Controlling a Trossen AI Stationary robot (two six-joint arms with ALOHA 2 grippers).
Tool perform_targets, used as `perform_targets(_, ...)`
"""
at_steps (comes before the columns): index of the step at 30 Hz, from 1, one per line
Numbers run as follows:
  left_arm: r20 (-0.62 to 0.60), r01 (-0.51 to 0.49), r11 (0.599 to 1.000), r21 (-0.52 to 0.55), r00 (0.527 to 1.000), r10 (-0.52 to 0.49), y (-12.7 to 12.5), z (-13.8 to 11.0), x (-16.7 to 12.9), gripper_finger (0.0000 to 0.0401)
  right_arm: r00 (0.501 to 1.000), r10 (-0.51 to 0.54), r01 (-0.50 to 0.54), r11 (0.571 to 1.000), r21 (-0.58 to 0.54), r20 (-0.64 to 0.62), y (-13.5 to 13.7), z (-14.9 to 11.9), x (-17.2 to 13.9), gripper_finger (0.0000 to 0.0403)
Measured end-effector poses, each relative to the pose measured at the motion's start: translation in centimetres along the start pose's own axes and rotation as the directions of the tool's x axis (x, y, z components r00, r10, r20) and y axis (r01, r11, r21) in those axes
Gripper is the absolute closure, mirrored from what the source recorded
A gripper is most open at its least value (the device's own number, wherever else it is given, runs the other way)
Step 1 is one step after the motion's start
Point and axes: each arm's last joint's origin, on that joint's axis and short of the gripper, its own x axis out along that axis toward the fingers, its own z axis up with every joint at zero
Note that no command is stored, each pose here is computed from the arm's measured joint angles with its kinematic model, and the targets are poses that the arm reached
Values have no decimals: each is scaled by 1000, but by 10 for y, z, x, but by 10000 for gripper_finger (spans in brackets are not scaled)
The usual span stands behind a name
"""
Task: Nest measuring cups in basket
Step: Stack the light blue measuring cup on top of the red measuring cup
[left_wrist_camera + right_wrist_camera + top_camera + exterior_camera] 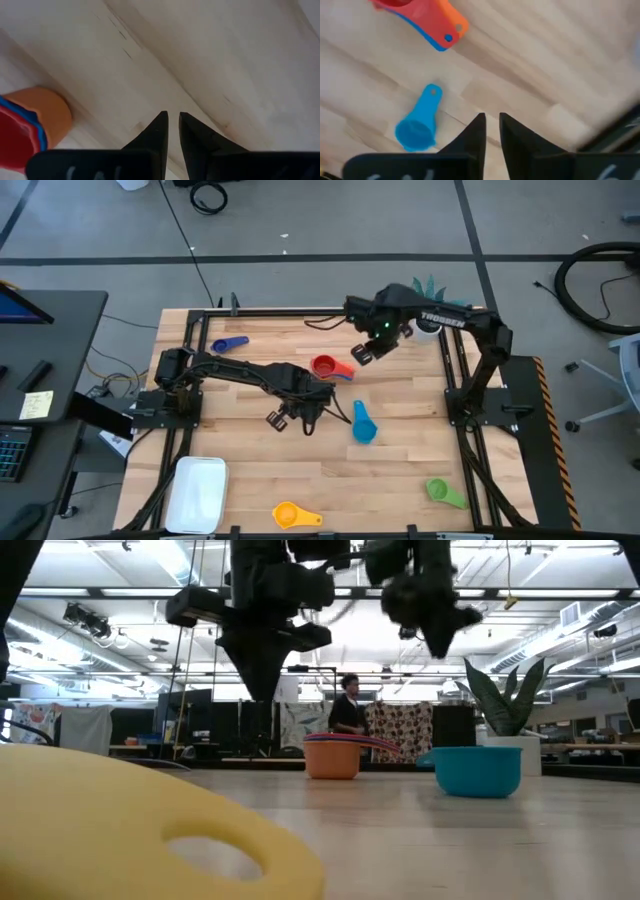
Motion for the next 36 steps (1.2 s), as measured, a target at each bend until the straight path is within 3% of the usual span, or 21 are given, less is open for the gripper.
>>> perform_targets(2, 32, -25, 999, -28, 999, 26, 2, 3, 0, 351, 999, -1, 6, 996, -87, 49, 2, -3, -21, 361)
perform_targets(6, 109, -112, 992, -53, 987, 117, 10, 12, -1, 351, 971, 162, -104, 947, -305, 173, 1, -21, -71, 387)
perform_targets(12, 281, -242, 966, -92, 924, 258, 23, 28, -7, 351, 866, 342, -141, 867, -477, 365, -22, -67, -141, 394)
perform_targets(19, 427, -345, 928, -139, 825, 370, 32, 45, -17, 351, 749, 443, -174, 848, -500, 492, -59, -126, -182, 393)
perform_targets(24, 458, -370, 929, -27, 821, 341, 24, 51, -18, 352, 690, 488, -196, 837, -511, 534, -77, -156, -195, 393)
perform_targets(28, 499, -365, 930, -33, 801, 332, 19, 58, -21, 353, 657, 508, -219, 835, -504, 556, -87, -171, -200, 393)
perform_targets(32, 541, -284, 947, -149, 778, 318, 21, 60, -23, 349, 639, 520, -227, 831, -508, 566, -91, -177, -202, 392)
perform_targets(36, 570, -174, 971, -162, 787, 237, 26, 59, -9, 333, 637, 521, -227, 831, -507, 568, -91, -178, -202, 392)
